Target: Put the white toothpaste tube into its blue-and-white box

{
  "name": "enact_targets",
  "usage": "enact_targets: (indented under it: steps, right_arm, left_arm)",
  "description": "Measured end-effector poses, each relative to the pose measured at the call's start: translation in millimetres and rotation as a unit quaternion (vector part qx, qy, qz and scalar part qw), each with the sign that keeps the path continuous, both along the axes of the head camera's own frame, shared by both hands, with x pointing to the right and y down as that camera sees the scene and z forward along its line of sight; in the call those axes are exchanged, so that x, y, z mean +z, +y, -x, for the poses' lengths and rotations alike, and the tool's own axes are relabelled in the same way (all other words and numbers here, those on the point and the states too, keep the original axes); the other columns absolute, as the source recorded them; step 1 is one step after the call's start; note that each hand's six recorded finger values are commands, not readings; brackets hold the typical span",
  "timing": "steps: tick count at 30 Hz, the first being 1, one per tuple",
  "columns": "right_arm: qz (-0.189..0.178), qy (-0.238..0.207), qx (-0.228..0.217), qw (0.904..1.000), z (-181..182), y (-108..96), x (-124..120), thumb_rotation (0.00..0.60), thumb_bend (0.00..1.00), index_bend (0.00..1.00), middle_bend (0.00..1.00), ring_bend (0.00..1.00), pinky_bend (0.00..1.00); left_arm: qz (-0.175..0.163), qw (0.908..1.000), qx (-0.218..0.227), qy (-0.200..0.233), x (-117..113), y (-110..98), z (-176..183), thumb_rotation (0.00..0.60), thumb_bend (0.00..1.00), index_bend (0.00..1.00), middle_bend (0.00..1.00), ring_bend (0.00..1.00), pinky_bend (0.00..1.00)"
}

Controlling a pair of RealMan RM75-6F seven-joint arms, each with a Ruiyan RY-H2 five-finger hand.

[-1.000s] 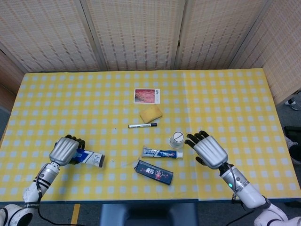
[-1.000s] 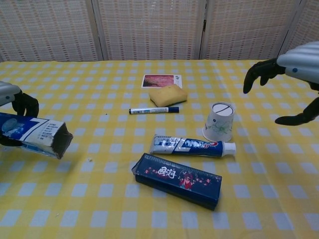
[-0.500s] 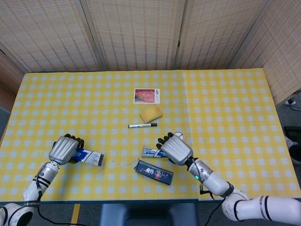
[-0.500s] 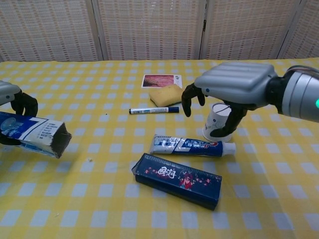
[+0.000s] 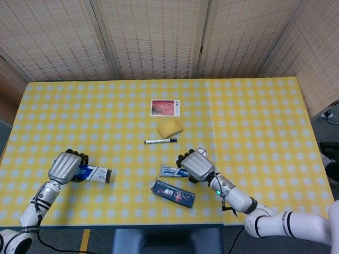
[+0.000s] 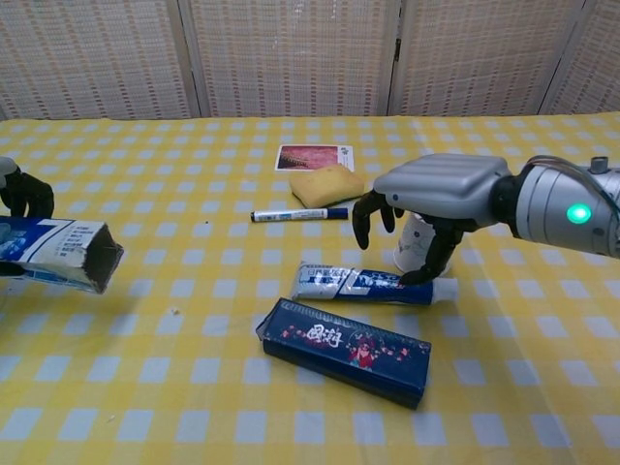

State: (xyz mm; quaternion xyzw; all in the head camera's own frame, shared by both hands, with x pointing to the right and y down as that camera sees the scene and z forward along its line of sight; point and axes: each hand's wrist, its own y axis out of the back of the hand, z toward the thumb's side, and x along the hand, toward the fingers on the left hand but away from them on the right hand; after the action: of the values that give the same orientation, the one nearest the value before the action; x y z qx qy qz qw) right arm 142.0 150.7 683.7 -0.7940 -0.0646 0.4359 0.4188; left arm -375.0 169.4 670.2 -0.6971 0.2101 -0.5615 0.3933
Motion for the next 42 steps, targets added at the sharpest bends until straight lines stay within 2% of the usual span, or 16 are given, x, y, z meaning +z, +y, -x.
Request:
enact_targets:
  steps: [15, 29, 42]
  right_arm:
    - [0.024, 0.005, -0.008, 0.9997, 7.0, 1.2, 35.7, 0.6, 0.28, 0.41, 0.29, 0.34, 0.29]
    - [0.032, 0.011, -0.003, 0.9994, 19.3, 3.2, 53.0, 0.6, 0.28, 0.39, 0.28, 0.32, 0.29]
    - [0.044, -0.007, 0.003, 0.999, 42.1, 5.1, 54.3, 0.6, 0.28, 0.39, 0.28, 0.32, 0.29]
  left_arm:
    - [0.0, 0.9997, -0.021, -0.01, 2.7, -1.9, 25.6, 0.6, 0.19, 0.65, 0.62, 0.49, 0.39]
    - [0.004, 0.9995, -0.031, -0.009, 2.4, -2.5, 40.2, 0.6, 0.19, 0.65, 0.62, 0.49, 0.39]
    - [-0.004, 0.9992, -0.039, -0.009, -9.4, -4.5, 55.1, 0.6, 0.19, 0.65, 0.62, 0.49, 0.39]
